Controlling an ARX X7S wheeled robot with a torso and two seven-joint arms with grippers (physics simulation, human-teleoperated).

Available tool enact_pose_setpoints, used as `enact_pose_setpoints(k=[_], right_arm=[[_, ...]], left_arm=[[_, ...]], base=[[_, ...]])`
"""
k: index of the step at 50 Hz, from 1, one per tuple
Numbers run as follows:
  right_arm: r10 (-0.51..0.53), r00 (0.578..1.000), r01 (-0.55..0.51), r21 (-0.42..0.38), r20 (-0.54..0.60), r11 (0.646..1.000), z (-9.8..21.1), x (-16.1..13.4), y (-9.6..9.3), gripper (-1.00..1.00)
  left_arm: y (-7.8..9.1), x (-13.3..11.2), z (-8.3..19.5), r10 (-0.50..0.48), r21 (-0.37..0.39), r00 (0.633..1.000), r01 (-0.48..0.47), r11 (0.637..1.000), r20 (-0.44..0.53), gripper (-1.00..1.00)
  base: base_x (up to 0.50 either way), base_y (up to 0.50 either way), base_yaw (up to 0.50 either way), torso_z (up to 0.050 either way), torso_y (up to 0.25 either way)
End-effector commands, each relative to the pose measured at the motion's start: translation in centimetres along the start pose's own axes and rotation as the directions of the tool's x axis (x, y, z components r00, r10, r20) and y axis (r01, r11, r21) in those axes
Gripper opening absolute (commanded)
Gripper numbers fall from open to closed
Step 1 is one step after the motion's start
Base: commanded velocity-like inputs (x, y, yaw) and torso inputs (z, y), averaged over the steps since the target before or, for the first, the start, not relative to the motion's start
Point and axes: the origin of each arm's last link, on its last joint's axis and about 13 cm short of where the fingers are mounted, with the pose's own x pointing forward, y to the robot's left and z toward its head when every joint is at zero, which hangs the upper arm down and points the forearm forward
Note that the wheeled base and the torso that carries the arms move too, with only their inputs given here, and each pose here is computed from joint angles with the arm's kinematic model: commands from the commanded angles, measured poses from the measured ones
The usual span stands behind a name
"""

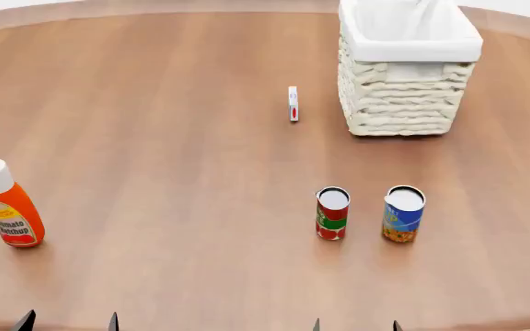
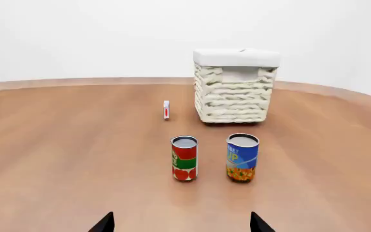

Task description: Pick up the alphabet soup and the cream cheese box, and put them in the basket.

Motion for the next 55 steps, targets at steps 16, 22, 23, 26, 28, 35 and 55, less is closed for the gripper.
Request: enact_pose_setpoints(k=[16, 22, 23, 26, 28, 35, 55], right_arm=[[-0.002, 0.995, 0.004, -0.019, 0.102, 1.000, 2.9, -0.6, 0.1, 1.00], [0.012, 0.975, -0.003, -0.040, 0.220, 0.999, 6.0, -1.5, 0.1, 1.00], [0.011, 0.971, 0.000, -0.044, 0.239, 0.999, 6.5, -1.7, 0.1, 1.00], [0.012, 0.954, 0.003, -0.048, 0.299, 0.999, 8.3, -2.1, 0.1, 1.00], [0.016, 0.941, 0.001, -0.052, 0.338, 0.999, 9.4, -2.6, 0.1, 1.00], [0.025, 0.895, 0.012, -0.082, 0.446, 0.997, 12.0, -4.2, 0.0, 1.00], [0.039, 0.814, 0.013, -0.085, 0.579, 0.996, 14.1, -5.6, -0.1, 1.00]], left_arm=[[0.1, -0.6, 2.4, 0.001, 0.060, 0.995, -0.008, 0.998, 0.103, 1.00], [0.3, -1.7, 5.8, 0.010, 0.075, 0.973, -0.028, 0.997, 0.229, 1.00], [0.3, -1.8, 6.2, 0.008, 0.084, 0.968, -0.030, 0.996, 0.251, 1.00], [0.4, -2.3, 7.7, 0.002, 0.076, 0.951, -0.027, 0.997, 0.310, 1.00], [0.5, -2.5, 8.6, 0.030, 0.101, 0.923, -0.074, 0.992, 0.383, 1.00], [0.7, -3.9, 10.9, 0.024, 0.103, 0.880, -0.082, 0.991, 0.474, 1.00], [1.2, -5.5, 13.8, 0.053, 0.072, 0.800, -0.119, 0.990, 0.598, 1.00]], base=[[0.00, 0.00, 0.00, 0.000, 0.000], [0.00, 0.00, 0.00, 0.000, 0.000], [0.00, 0.00, 0.00, 0.000, 0.000], [0.00, 0.00, 0.00, 0.000, 0.000], [0.00, 0.00, 0.00, 0.000, 0.000], [0.00, 0.00, 0.00, 0.000, 0.000], [0.00, 0.00, 0.00, 0.000, 0.000]])
